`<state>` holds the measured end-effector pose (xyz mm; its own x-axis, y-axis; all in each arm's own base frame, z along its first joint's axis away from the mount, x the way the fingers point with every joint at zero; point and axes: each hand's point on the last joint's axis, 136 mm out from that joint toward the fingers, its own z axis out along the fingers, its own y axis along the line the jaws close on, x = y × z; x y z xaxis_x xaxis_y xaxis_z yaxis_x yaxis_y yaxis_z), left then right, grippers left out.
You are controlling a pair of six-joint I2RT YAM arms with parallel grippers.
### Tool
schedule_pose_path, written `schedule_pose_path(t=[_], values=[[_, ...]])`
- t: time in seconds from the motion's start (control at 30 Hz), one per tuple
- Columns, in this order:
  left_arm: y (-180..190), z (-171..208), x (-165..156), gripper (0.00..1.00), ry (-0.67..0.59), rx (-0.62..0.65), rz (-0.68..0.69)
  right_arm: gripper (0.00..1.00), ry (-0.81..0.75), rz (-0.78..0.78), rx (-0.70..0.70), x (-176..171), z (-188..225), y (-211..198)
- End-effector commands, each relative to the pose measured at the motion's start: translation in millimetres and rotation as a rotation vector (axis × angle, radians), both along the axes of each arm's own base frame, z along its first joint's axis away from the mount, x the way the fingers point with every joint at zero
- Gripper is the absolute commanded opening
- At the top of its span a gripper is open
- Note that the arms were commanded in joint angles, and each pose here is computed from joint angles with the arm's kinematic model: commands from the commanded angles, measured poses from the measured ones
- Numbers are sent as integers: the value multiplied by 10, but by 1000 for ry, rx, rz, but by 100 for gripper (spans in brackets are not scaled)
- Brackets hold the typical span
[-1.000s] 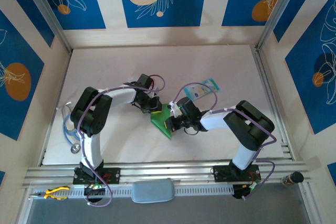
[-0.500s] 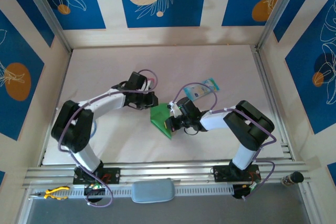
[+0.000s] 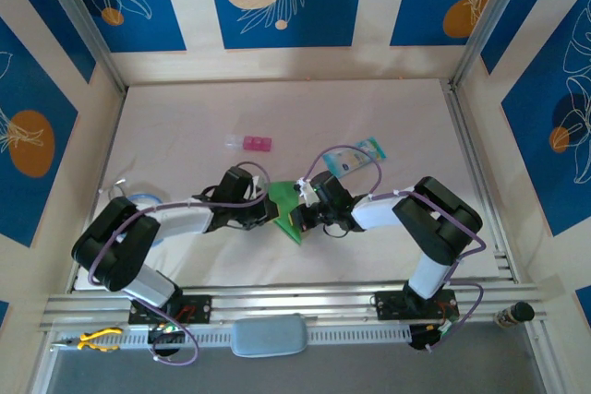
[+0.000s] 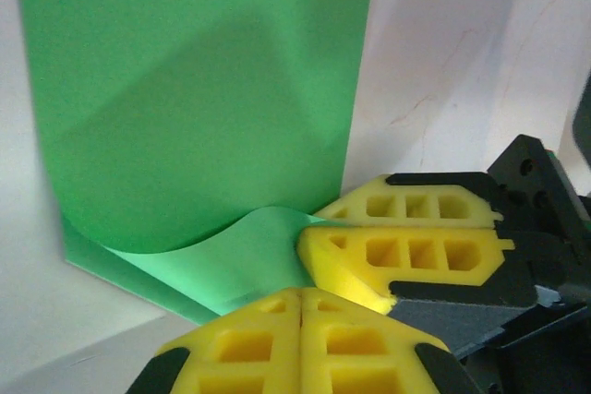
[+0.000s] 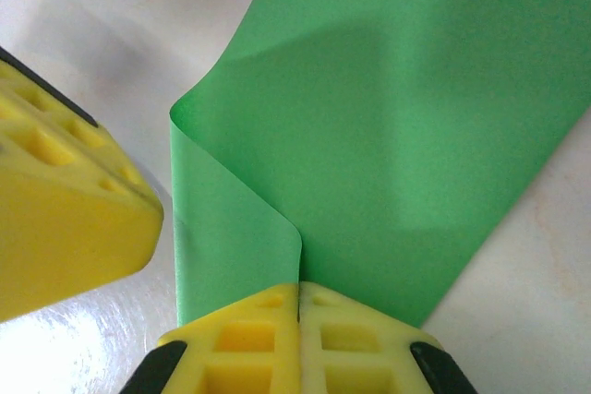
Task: Fold a paper plane with a square sheet of paper (pick it up from the middle)
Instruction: Third fold the triangle at the center of the table.
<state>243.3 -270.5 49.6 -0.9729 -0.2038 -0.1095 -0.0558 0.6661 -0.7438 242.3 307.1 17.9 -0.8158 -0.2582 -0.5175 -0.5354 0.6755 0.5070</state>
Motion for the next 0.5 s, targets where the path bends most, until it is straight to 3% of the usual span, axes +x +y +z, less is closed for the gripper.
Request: schedule_pose_path(t=[0.0, 0.13, 0.47], values=[[-75, 56, 40, 1, -14, -66, 29, 2, 38, -20, -53, -51, -181, -80], [-137, 8, 36, 1, 3, -116, 40, 2, 34, -25, -58, -42, -187, -89], [-104, -120, -21, 0, 34, -99, 50, 2, 34, -26, -66, -50, -206, -108]])
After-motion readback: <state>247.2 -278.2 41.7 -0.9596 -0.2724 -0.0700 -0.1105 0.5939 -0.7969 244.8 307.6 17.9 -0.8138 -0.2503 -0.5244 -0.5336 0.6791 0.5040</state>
